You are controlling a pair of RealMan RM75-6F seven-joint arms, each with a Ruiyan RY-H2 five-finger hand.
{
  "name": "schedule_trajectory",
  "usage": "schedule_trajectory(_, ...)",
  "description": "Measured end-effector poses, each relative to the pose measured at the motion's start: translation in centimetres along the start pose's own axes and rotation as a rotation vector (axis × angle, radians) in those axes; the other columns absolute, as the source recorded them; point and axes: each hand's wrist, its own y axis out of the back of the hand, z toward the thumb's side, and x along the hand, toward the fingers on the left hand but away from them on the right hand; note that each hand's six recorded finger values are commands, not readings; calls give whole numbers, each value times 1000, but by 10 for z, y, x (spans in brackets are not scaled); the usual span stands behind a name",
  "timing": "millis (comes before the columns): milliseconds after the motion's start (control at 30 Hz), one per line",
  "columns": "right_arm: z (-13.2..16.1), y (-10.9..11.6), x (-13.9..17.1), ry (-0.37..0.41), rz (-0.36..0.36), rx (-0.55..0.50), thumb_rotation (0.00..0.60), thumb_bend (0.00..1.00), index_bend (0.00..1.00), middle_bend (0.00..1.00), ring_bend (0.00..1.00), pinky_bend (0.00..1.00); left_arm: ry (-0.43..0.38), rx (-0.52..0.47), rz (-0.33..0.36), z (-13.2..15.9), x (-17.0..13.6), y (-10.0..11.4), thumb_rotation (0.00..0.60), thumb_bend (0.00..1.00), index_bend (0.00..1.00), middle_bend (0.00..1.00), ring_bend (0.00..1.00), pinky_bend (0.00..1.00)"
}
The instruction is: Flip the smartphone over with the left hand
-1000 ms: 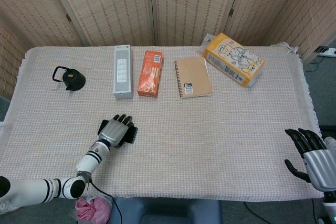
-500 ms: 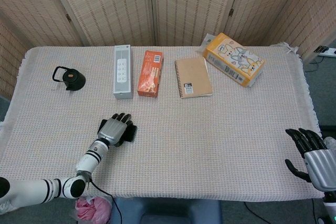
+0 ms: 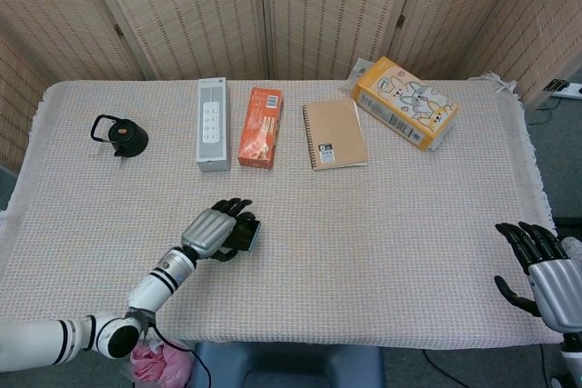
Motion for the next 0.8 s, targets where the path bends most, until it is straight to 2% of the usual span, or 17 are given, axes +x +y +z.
schedule_trajectory(167,-1,0,1,-2,-1,-3,600,254,127,166,129,151,-51,-76,17,19,-4,9,600,344,404,72,35,143)
schedule_trajectory(300,-2,-1,1,-4,1,-4,600,254,127,166,129,151,-66,-101,30,23,-3,14,600,343,403,73,35,143)
schedule_trajectory(533,-4,-1,2,-9,0,-6,600,254,127,166,129,151,-18,-117,21,4,0,14,600,343,394,72,35,143)
schedule_trajectory(800,1,-1,0,7,-1,-6,600,253,127,166,129,151,40,-203,27,-22,-3,22,600,344,389,72,35,143)
